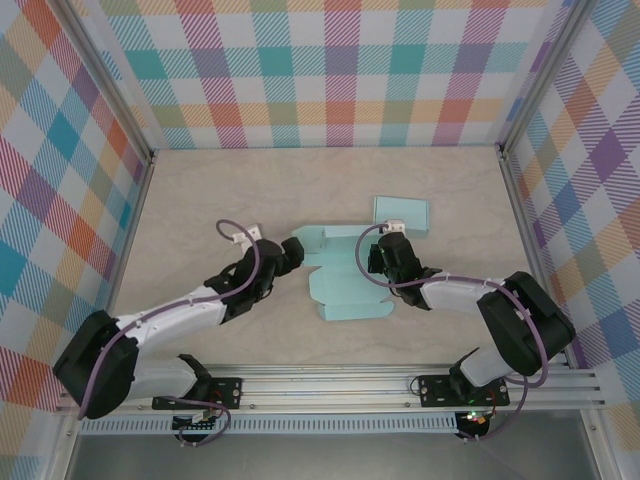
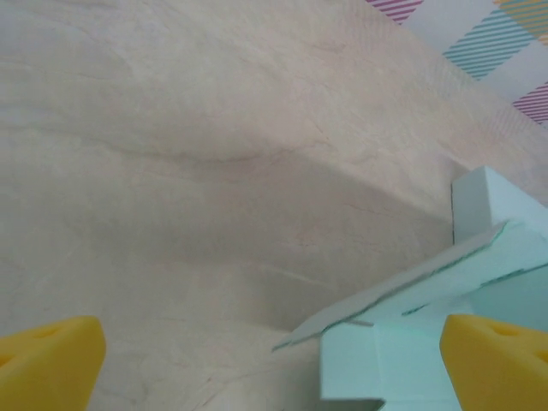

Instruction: Fold the paper box

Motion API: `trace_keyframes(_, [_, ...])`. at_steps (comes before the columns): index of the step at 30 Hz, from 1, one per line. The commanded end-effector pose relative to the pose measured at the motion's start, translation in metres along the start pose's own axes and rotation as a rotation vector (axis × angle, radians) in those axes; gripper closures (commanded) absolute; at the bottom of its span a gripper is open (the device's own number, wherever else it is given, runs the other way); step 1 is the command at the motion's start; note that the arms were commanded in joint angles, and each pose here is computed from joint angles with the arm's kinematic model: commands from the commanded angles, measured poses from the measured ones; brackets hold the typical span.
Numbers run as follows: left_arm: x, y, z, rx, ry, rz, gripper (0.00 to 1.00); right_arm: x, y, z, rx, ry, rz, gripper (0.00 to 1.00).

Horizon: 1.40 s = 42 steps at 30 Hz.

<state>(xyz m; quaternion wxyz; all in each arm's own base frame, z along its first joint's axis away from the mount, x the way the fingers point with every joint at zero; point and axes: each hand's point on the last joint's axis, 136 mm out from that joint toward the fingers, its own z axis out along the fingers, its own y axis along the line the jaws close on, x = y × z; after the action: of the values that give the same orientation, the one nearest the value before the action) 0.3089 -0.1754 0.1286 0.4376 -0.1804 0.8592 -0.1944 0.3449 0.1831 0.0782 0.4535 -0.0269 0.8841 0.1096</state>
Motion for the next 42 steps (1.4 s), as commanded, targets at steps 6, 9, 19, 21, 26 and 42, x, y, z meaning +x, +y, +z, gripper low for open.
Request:
trace_keyframes(6, [0.052, -0.005, -0.012, 0.151, 0.174, -0.047, 0.00, -0.019, 0.008, -0.004, -0.005, -0.051, -0.007, 1.00])
trace_keyframes(9, [0.061, -0.021, -0.014, 0.215, 0.205, -0.023, 0.03, -0.018, 0.009, -0.004, -0.005, -0.050, -0.007, 1.00])
trace_keyframes(19, [0.070, -0.045, 0.007, 0.286, 0.210, -0.032, 0.20, -0.013, 0.012, -0.009, -0.008, -0.051, -0.016, 1.00])
trace_keyframes(21, [0.073, -0.050, 0.013, 0.292, 0.219, -0.027, 0.25, -0.013, 0.012, -0.010, -0.011, -0.053, -0.018, 1.00])
trace_keyframes(26, [0.077, -0.055, 0.025, 0.292, 0.218, -0.031, 0.34, -0.010, 0.014, -0.011, -0.013, -0.050, -0.017, 1.00])
trace_keyframes(42, [0.058, -0.083, 0.026, 0.360, 0.147, 0.061, 0.71, -0.004, 0.012, -0.011, 0.001, -0.039, -0.022, 1.00])
